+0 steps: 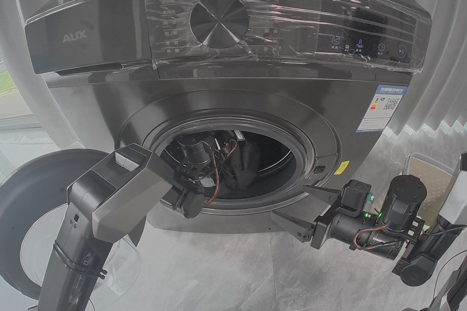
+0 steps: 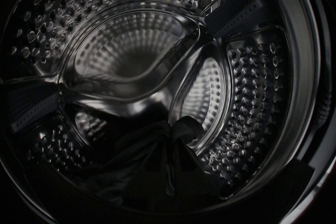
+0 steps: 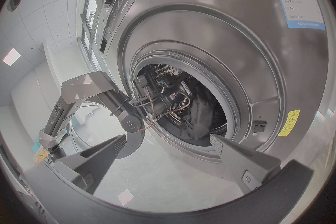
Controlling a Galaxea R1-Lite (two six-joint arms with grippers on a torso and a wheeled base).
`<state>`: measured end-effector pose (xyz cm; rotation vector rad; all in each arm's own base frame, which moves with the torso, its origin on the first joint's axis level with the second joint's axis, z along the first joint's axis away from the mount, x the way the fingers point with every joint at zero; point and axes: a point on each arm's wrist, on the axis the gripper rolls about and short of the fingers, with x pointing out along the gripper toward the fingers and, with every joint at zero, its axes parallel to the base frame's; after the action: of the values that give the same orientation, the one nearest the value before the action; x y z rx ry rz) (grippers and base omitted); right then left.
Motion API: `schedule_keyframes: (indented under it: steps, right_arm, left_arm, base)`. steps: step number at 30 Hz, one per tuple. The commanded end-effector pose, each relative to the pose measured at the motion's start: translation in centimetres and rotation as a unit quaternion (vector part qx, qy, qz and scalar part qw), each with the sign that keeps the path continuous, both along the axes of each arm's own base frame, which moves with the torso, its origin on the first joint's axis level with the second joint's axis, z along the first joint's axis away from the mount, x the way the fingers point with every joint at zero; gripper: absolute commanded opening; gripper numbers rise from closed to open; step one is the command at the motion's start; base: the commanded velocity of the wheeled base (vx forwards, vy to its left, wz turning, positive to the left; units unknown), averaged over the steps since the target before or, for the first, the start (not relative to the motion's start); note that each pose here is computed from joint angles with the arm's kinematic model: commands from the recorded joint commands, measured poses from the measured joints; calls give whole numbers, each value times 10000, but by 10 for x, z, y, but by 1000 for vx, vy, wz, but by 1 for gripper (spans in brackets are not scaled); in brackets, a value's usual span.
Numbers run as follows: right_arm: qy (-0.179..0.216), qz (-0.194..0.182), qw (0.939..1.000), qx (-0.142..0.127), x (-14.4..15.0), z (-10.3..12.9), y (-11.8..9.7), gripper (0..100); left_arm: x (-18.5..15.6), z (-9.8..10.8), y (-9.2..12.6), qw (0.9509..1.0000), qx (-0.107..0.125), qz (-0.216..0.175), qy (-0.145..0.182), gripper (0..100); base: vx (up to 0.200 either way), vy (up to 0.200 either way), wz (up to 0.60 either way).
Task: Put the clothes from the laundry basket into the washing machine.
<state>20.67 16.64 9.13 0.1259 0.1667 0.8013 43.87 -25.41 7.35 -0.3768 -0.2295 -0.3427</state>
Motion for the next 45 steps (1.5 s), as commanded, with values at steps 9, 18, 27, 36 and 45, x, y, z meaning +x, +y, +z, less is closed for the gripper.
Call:
schedule_keyframes:
  steps: [9, 18, 27, 36, 45]
  right_arm:
    - [1, 19, 10000, -5, -1, 0, 0, 100]
    - [12, 18, 10000, -4, -1, -1, 0, 100]
    - [7, 27, 10000, -10, -1, -1, 1, 100]
    - [13, 27, 10000, -14, -1, -1, 1, 100]
    - [12, 57, 10000, -4, -2, 0, 2, 100]
  left_arm:
    - [33, -2, 23, 9989, 26, 416, -233, 0]
    - [30, -9, 22, 9991, 94, 399, -104, 100]
    - [-25, -75, 22, 9854, 1013, 40, 1368, 100]
    - [-48, -98, 28, 9705, 1385, -225, 1962, 100]
    - [-48, -110, 23, 9677, 1444, -363, 2035, 100]
  base:
    - [0, 0, 0]
    - [0, 0, 0]
    - [0, 0, 0]
    - [0, 0, 0]
    - [0, 0, 0]
